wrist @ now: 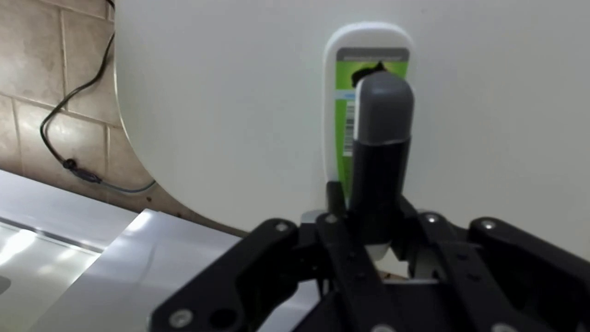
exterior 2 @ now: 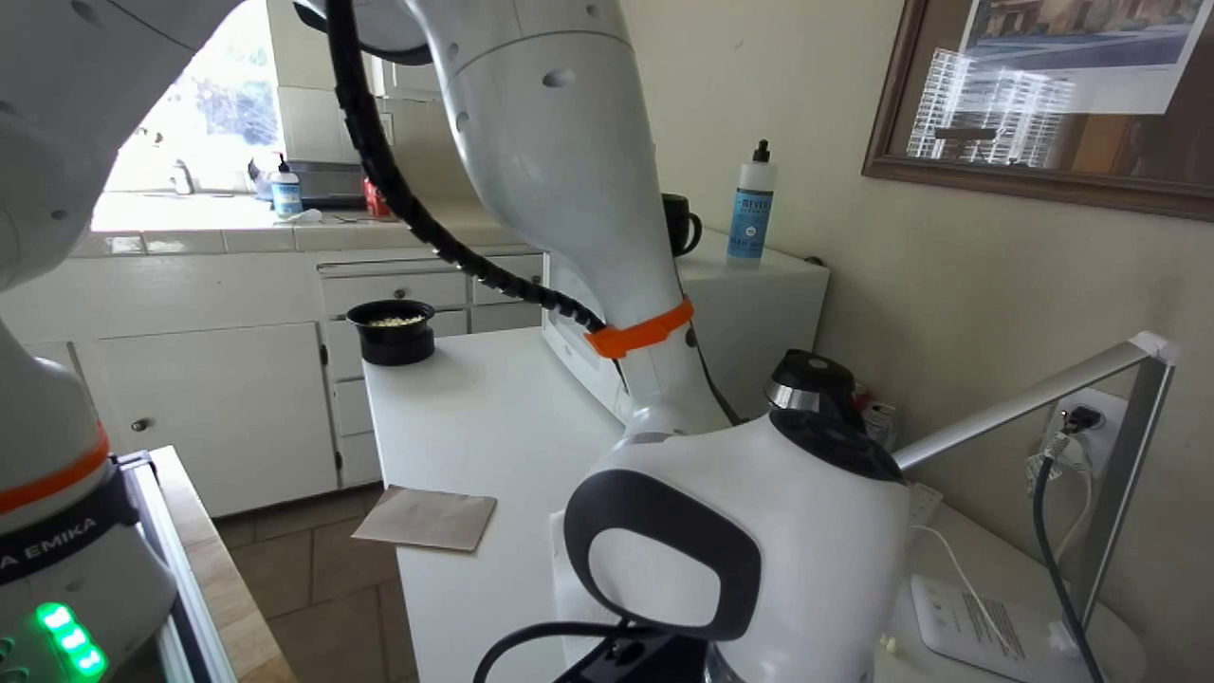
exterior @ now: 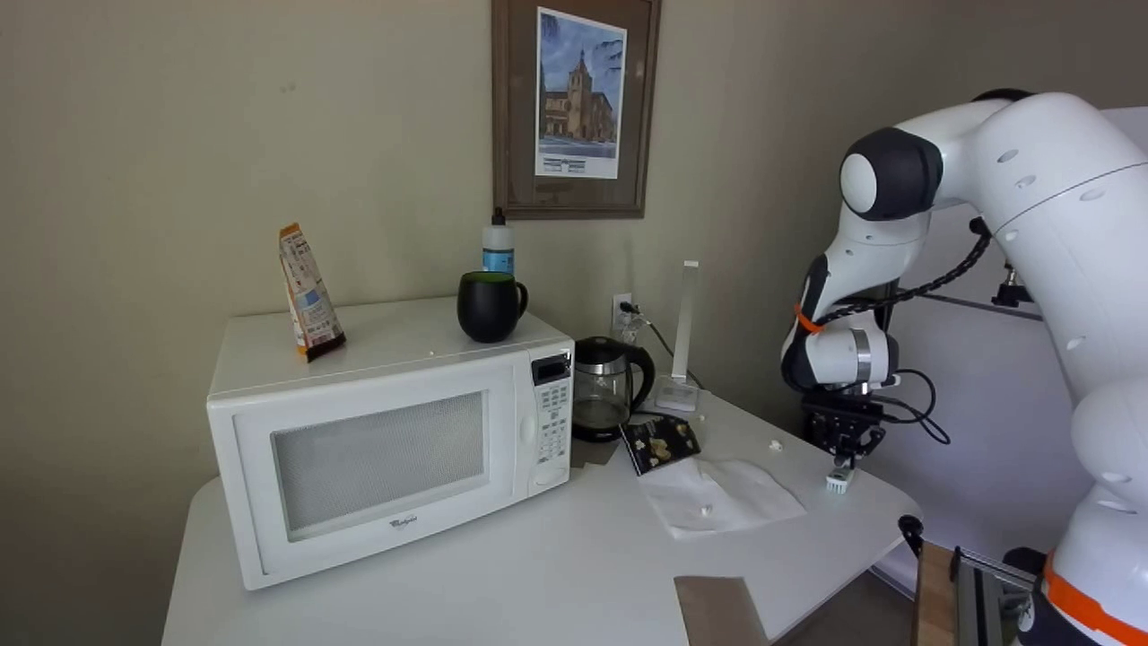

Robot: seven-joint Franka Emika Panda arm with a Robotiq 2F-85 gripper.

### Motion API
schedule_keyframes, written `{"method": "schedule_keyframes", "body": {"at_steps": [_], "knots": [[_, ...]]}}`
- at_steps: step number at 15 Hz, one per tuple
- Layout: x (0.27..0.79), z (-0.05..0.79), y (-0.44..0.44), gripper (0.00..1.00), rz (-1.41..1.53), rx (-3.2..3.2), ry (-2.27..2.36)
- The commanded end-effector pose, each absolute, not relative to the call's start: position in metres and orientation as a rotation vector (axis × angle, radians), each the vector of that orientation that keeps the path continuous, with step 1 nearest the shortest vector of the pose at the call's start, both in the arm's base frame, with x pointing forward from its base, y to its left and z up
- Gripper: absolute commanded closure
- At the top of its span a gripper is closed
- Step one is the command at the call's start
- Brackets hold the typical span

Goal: Use the brush to scrub the right side of the counter.

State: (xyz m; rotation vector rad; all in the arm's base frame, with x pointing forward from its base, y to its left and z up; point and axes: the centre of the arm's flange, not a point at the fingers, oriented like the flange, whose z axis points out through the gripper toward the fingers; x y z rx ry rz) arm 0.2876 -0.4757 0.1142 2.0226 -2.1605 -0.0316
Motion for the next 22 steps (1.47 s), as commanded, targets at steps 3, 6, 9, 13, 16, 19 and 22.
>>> {"method": "schedule_keyframes", "body": {"at_steps": [3, 6, 9, 13, 16, 19, 22], "knots": [[0.306, 0.091, -0.465, 0.94, 0.032, 1.958, -2.248], [0.318, 0.111, -0.459, 0.94, 0.034, 1.989, -2.316], [0.34, 0.126, -0.445, 0.94, 0.044, 2.057, -2.36], [0.381, 0.144, -0.423, 0.94, 0.116, 2.183, -2.36], [0.411, 0.156, -0.409, 0.94, 0.141, 2.298, -2.338], [0.429, 0.17, -0.399, 0.94, 0.104, 2.382, -2.301], [0.435, 0.181, -0.396, 0.94, 0.038, 2.395, -2.281]]}}
